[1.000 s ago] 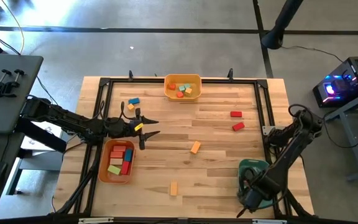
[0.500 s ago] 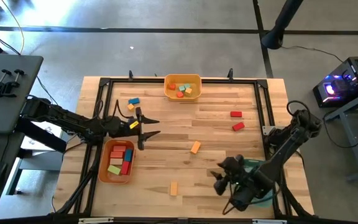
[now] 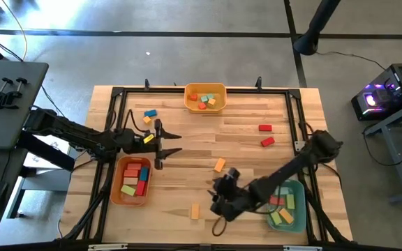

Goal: Sort blocks by size
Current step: Put the thin yellow block into the green bin

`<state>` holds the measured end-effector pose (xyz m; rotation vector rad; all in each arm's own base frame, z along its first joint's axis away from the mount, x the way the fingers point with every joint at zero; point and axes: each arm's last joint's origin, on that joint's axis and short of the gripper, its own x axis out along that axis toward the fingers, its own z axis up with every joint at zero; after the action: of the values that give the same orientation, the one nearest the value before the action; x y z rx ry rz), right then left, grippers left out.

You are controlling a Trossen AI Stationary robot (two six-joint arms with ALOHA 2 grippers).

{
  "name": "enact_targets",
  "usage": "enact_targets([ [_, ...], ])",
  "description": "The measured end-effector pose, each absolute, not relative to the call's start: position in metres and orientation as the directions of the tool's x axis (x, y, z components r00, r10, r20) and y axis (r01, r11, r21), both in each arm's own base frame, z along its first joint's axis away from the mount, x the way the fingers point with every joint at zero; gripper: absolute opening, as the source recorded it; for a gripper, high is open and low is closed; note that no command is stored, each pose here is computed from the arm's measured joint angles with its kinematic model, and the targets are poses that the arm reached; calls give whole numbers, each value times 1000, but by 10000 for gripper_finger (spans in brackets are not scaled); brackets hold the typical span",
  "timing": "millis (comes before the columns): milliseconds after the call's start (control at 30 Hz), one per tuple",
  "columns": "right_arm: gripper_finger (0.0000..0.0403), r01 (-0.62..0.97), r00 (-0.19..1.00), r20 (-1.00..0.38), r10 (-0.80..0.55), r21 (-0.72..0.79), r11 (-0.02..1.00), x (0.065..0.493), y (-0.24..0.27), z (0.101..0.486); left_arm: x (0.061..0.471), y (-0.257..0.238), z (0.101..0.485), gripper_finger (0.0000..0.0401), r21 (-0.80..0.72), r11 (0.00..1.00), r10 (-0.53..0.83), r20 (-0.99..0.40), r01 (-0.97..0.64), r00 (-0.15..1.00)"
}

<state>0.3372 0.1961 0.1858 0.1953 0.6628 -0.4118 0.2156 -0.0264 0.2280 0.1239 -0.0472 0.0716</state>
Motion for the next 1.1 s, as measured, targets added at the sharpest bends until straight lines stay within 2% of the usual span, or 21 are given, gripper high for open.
enact_targets([
  [200,216,351,756,-613,-229,86,932,352,193,187,221,-43,234,189,128,992,24,-59,-16,998],
  [300,216,339,771,-599,-217,97,936,353,194,189,220,-61,239,189,112,993,-24,-133,39,991],
  [433,216,324,806,-559,-194,142,936,353,202,193,212,-93,247,182,163,979,-84,-229,124,970],
  [600,216,364,831,-489,-264,119,924,348,212,197,195,-121,245,175,216,966,-86,-259,144,962],
  [733,216,450,825,-437,-359,125,884,347,209,198,191,-124,238,174,264,950,-93,-278,169,956],
  [900,216,514,805,-446,-392,194,835,356,193,197,191,-114,223,174,328,931,-50,-321,161,946],
  [1100,216,513,791,-514,-332,263,817,371,167,195,191,-101,205,174,321,939,0,-363,125,932],
])
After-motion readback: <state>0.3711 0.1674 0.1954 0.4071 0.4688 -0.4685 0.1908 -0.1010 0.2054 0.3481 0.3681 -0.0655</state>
